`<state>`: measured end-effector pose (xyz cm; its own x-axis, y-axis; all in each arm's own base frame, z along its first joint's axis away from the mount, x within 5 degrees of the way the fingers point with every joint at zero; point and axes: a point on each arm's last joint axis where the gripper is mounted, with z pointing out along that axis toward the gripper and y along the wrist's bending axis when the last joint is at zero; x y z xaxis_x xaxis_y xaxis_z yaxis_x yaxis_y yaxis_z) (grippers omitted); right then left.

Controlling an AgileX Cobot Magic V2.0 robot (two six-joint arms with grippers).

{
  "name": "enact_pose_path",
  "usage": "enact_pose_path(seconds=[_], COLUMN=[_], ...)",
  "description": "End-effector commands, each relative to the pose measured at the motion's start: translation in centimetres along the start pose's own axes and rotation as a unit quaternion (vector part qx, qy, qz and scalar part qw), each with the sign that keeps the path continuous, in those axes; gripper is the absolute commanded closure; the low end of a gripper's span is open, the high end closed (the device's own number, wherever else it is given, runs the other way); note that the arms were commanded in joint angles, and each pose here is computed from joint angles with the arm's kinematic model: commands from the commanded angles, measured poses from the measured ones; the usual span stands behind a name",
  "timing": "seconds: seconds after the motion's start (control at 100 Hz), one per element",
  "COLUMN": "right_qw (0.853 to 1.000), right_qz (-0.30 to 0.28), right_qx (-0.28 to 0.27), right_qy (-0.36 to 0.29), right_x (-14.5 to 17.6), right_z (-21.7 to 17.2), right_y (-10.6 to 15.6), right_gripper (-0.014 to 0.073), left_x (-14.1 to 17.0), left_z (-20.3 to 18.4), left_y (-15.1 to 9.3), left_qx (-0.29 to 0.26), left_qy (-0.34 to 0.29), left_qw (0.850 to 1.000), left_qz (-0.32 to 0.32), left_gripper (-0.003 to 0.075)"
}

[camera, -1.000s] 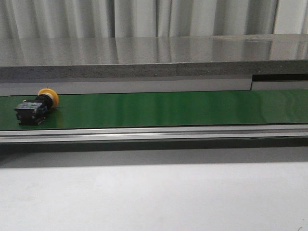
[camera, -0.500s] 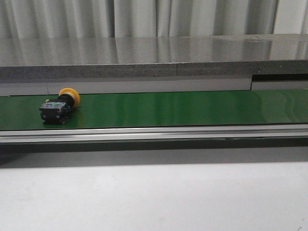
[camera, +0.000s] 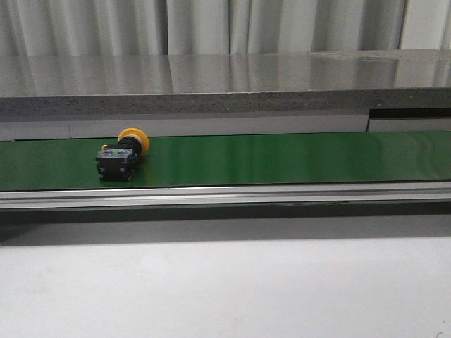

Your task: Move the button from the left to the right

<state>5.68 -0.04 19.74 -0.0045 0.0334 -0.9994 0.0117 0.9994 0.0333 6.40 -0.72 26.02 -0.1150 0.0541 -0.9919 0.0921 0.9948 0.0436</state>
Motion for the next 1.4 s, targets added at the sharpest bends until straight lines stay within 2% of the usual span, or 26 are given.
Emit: enact_pose_path(seconds=[0.0, 0.17, 0.57, 0.78, 0.92, 1.13, 1.27, 1.39], right_qw=[0.998, 0.998, 0.994, 0.993, 0.998, 0.998, 0.988, 0.971], right_qz=[-0.007, -0.007, -0.006, -0.007, -0.008, -0.009, -0.009, -0.009], right_qx=[0.002, 0.002, 0.004, 0.0, -0.006, -0.013, -0.018, -0.021], right_qy=[-0.061, -0.061, -0.109, -0.12, -0.068, 0.059, 0.156, 0.237], right_x=[-1.5, -1.5, -2.6, -6.1, -9.0, -12.8, -14.6, -15.4], right_z=[-0.3, -0.3, -0.5, -1.3, -1.2, 0.8, 3.1, 5.7], right_y=[0.0, 0.0, 0.0, 0.2, 0.4, 0.7, 0.8, 0.9], right_gripper=[0.0663, 0.0663, 0.0663, 0.0663, 0.0663, 0.0663, 0.0663, 0.0663], left_x=[-1.5, -1.5, -1.5, -1.5, -1.5, -1.5, -1.5, -1.5], left_z=[-0.1, -0.1, -0.1, -0.1, -0.1, -0.1, -0.1, -0.1], left_y=[0.2, 0.2, 0.2, 0.2, 0.2, 0.2, 0.2, 0.2], left_qx=[-0.005, -0.005, -0.005, -0.005, -0.005, -0.005, -0.005, -0.005], left_qy=[-0.048, -0.048, -0.048, -0.048, -0.048, -0.048, -0.048, -0.048], left_qw=[0.999, 0.999, 0.999, 0.999, 0.999, 0.999, 0.999, 0.999], left_qz=[-0.009, -0.009, -0.009, -0.009, -0.009, -0.009, -0.009, -0.009], left_gripper=[0.0477, 0.0743, 0.0741, 0.0741, 0.0741, 0.0741, 0.0741, 0.0741])
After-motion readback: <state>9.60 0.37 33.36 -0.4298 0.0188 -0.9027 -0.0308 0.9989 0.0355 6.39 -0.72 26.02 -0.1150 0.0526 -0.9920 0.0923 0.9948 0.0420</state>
